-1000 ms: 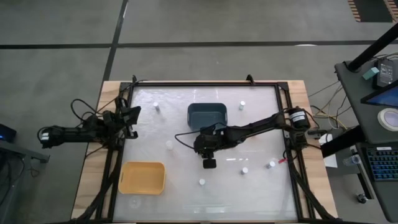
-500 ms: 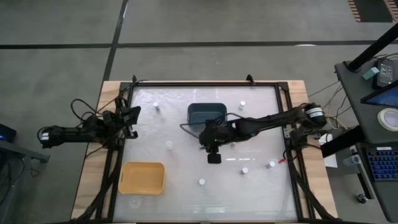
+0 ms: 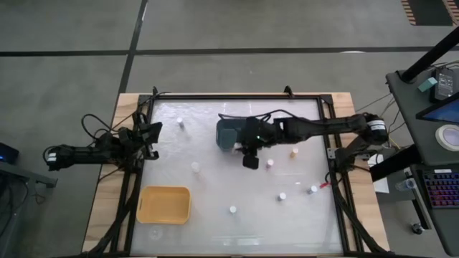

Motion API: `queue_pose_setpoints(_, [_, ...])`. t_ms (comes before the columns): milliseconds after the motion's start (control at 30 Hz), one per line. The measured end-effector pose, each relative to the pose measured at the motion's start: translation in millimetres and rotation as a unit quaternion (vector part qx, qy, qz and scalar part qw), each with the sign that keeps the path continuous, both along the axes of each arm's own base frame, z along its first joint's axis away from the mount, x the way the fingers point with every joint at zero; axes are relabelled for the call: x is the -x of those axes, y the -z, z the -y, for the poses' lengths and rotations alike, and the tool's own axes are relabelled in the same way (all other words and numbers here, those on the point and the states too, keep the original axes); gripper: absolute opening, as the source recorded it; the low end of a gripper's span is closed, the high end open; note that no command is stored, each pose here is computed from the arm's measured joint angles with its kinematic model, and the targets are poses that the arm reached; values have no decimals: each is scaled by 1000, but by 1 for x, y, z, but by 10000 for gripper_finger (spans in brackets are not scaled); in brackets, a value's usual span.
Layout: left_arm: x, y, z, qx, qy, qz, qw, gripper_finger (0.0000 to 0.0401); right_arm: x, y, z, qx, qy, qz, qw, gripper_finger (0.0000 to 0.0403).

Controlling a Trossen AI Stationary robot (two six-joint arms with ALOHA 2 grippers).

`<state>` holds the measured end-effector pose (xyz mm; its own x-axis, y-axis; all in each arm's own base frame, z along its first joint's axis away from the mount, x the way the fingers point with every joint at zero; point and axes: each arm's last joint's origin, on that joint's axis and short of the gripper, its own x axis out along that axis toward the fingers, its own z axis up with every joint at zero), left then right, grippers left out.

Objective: Pick and place medicine bottles into bin by pill shape (circle, oval)
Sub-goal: Put the green capsule bottle into the blue bin

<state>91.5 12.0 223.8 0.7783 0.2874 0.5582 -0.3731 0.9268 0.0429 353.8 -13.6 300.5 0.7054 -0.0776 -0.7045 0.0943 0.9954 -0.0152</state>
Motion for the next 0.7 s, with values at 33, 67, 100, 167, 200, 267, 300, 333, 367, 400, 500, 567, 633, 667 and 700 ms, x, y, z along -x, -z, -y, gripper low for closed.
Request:
queue_pose_setpoints(33, [0,0,0,0,0,0,1000,6,-1,2,4,1,5,-2,1000,119])
queue_pose_setpoints(67, [0,0,0,0,0,0,1000,6,-1,3,9,2,10,-5,1000,119])
queue_pose_setpoints(100, [0,0,0,0,0,0,1000,6,-2,5,13,3,15,-9,1000,119])
queue_pose_setpoints(167, [0,0,0,0,0,0,1000,6,-3,9,22,9,20,-19,1000,120])
queue_pose_setpoints(200, [0,0,0,0,0,0,1000,6,-2,11,26,12,22,-27,999,121])
queue_pose_setpoints(267, [0,0,0,0,0,0,1000,6,-2,14,36,15,31,-36,999,121])
queue_pose_setpoints(300, [0,0,0,0,0,0,1000,6,-1,15,42,15,37,-39,998,121])
queue_pose_setpoints(333, [0,0,0,0,0,1,1000,6,0,17,47,15,44,-44,998,122])
queue_pose_setpoints(367, [0,0,0,0,0,0,1000,6,0,18,52,15,50,-47,998,122])
queue_pose_setpoints(400, [0,0,0,0,0,0,1000,6,0,20,57,15,57,-48,997,122])
queue_pose_setpoints(500, [0,0,0,1,-2,0,1000,6,-1,27,69,16,70,-60,996,121])
queue_pose_setpoints(567, [0,0,0,1,-2,1,1000,6,-2,34,76,14,78,-69,994,120])
queue_pose_setpoints(633, [0,0,0,1,-2,0,1000,6,-6,41,82,13,83,-73,994,120])
queue_pose_setpoints(667, [0,0,0,1,-2,0,1000,6,-9,45,84,13,85,-73,994,120])
queue_pose_setpoints(700, [0,0,0,1,-2,1,1000,6,-11,49,86,12,88,-74,993,121])
